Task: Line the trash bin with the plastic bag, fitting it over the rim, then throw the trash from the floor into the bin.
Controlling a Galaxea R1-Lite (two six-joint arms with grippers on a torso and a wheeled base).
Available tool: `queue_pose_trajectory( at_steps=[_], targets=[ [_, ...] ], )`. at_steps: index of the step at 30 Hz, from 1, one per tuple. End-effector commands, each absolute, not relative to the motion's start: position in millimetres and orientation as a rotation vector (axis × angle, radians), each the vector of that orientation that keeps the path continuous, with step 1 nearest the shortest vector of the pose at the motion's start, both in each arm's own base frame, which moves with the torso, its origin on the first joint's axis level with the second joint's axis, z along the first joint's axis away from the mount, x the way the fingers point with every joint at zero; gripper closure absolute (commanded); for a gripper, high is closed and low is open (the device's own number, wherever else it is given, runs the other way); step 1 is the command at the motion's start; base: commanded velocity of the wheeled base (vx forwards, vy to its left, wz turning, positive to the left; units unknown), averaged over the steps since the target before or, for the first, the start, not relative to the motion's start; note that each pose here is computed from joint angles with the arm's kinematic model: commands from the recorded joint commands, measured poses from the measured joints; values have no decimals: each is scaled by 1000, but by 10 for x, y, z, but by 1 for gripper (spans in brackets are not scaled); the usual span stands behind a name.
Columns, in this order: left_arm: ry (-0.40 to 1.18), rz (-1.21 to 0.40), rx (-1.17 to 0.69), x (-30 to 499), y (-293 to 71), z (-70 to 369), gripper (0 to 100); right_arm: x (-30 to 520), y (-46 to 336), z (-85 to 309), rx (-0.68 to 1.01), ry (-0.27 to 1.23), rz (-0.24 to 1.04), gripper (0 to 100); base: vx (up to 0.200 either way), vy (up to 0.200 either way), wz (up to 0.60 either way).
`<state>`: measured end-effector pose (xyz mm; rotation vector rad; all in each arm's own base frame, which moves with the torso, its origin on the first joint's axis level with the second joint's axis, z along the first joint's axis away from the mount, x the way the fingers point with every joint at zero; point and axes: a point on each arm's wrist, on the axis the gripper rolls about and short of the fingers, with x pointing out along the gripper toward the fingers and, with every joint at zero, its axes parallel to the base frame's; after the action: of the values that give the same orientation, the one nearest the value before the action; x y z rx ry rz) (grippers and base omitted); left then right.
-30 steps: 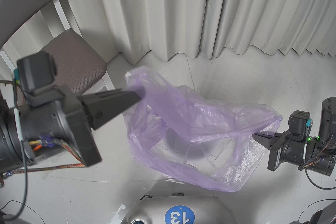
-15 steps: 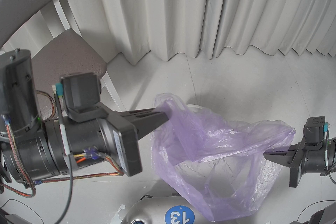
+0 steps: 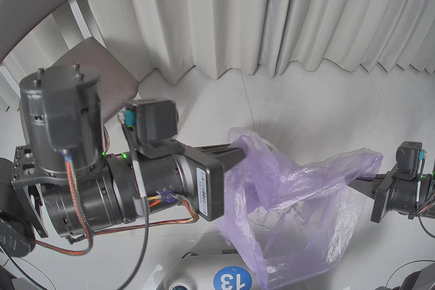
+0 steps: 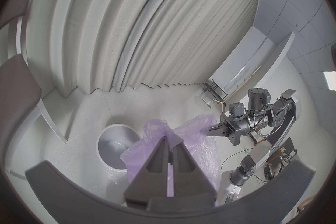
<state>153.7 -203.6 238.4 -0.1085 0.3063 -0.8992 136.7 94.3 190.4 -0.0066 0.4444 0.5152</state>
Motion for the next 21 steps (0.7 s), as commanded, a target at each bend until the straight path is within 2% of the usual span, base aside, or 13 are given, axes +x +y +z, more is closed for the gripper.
queue_pose_trajectory(
  at_steps=[1, 14, 21],
  targets=[
    [339, -894, -94, 1606, -2141, 2290, 100, 1456, 941, 1785, -4, 504, 476, 100, 0, 0, 0],
    [364, -882, -96, 1753, -2286, 2096, 100, 1530, 827, 1616, -6, 575, 387, 100, 0, 0, 0],
    [323, -861, -120, 1834, -2259, 2108, 100, 1512, 801, 1610, 11, 575, 386, 100, 0, 0, 0]
  ],
)
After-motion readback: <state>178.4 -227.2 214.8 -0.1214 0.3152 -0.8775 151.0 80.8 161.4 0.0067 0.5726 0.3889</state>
